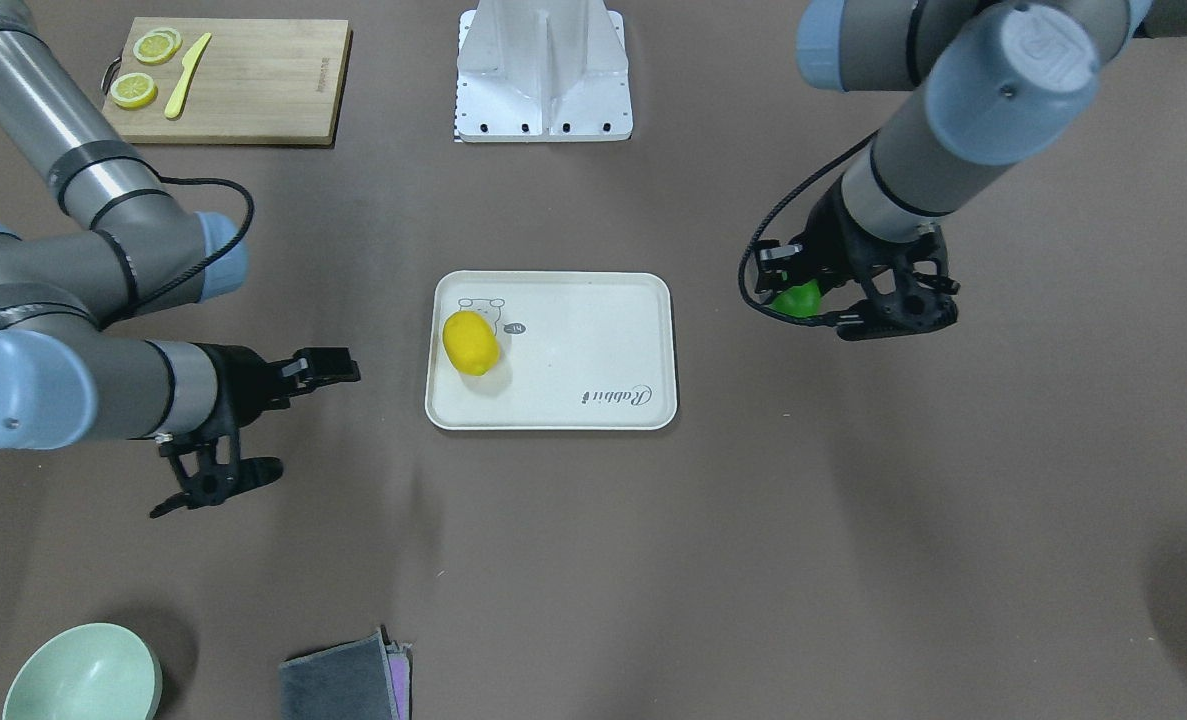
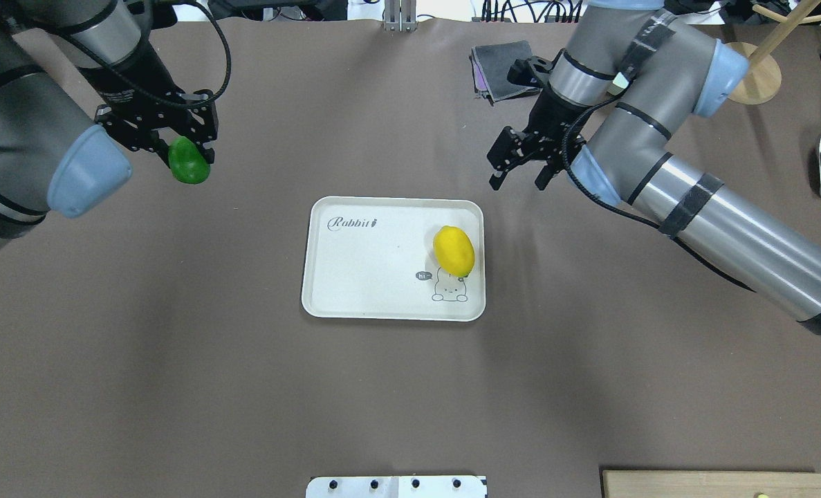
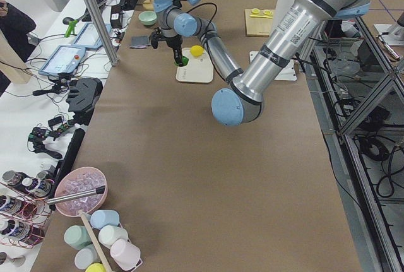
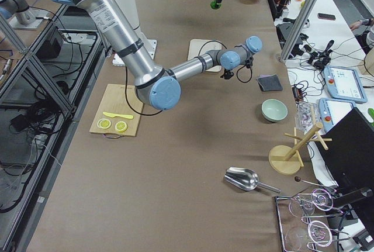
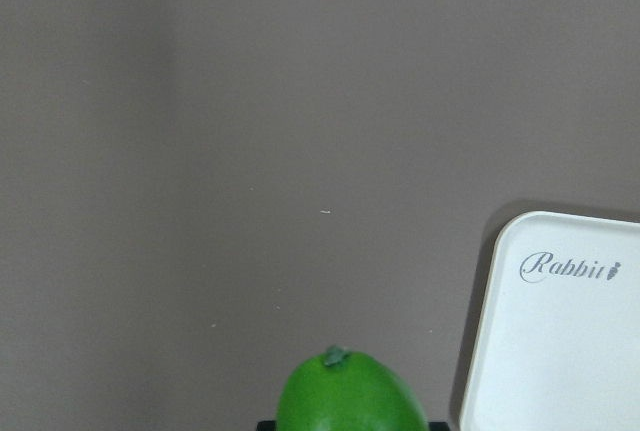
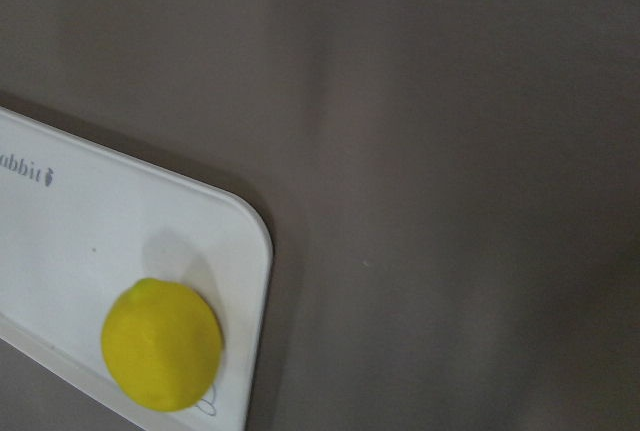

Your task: Place all lemons on tray

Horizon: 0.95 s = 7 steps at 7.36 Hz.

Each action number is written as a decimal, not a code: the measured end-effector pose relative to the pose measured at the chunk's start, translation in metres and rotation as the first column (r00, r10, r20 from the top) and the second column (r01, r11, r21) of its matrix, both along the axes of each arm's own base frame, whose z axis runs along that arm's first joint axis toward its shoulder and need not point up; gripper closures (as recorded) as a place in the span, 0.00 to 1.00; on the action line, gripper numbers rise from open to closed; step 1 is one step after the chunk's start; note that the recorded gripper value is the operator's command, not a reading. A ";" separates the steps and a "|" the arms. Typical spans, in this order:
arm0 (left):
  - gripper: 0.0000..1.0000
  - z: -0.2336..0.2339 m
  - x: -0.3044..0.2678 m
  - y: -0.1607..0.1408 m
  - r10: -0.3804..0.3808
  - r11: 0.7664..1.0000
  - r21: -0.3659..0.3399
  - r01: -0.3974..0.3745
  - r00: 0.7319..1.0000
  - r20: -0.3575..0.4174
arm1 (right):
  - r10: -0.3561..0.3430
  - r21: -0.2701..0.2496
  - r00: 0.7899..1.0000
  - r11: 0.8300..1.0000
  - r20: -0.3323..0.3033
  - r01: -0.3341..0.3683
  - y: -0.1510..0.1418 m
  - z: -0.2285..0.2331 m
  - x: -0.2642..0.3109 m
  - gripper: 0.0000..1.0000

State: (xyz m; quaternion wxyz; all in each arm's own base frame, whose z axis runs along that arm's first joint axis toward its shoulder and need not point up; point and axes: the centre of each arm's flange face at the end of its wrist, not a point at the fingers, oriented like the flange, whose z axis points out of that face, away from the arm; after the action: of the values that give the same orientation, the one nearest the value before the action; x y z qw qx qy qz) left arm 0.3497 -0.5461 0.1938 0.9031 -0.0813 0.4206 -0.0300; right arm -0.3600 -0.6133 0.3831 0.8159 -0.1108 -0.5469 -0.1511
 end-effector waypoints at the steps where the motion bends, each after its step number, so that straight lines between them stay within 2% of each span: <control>1: 1.00 -0.016 0.035 0.013 0.003 1.000 0.010 -0.003 1.000 0.011 | 0.015 -0.019 1.000 1.000 0.003 -0.015 0.019 0.039 0.029 0.01; 3: 1.00 -0.021 0.092 0.018 0.028 0.998 0.065 -0.027 0.999 -0.018 | 0.065 -0.041 0.998 0.997 -0.003 -0.065 0.044 0.084 0.085 0.02; 4: 1.00 -0.019 0.121 0.017 0.038 0.994 0.106 -0.034 0.999 -0.030 | 0.101 -0.041 0.995 0.994 -0.007 -0.101 0.046 0.094 0.112 0.08; 5: 1.00 -0.022 0.150 0.017 0.046 0.989 0.139 -0.042 0.999 -0.024 | 0.135 -0.026 0.991 0.991 -0.013 -0.135 0.047 0.101 0.137 0.09; 6: 1.00 -0.021 0.174 0.019 0.056 0.986 0.159 -0.052 0.998 -0.018 | 0.171 0.024 0.984 0.985 -0.041 -0.170 0.051 0.113 0.161 0.04; 7: 1.00 -0.012 0.193 0.021 0.065 0.983 0.171 -0.062 0.998 -0.012 | 0.217 0.096 0.971 0.973 -0.100 -0.208 0.057 0.126 0.185 0.01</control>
State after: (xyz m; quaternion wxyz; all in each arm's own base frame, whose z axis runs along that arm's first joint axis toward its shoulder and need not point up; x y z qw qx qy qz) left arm 0.5430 -0.5253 0.1822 0.9035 -0.0174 0.4267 0.0354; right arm -0.1753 -0.5566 0.5089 0.8603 -0.0251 -0.5030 -0.0794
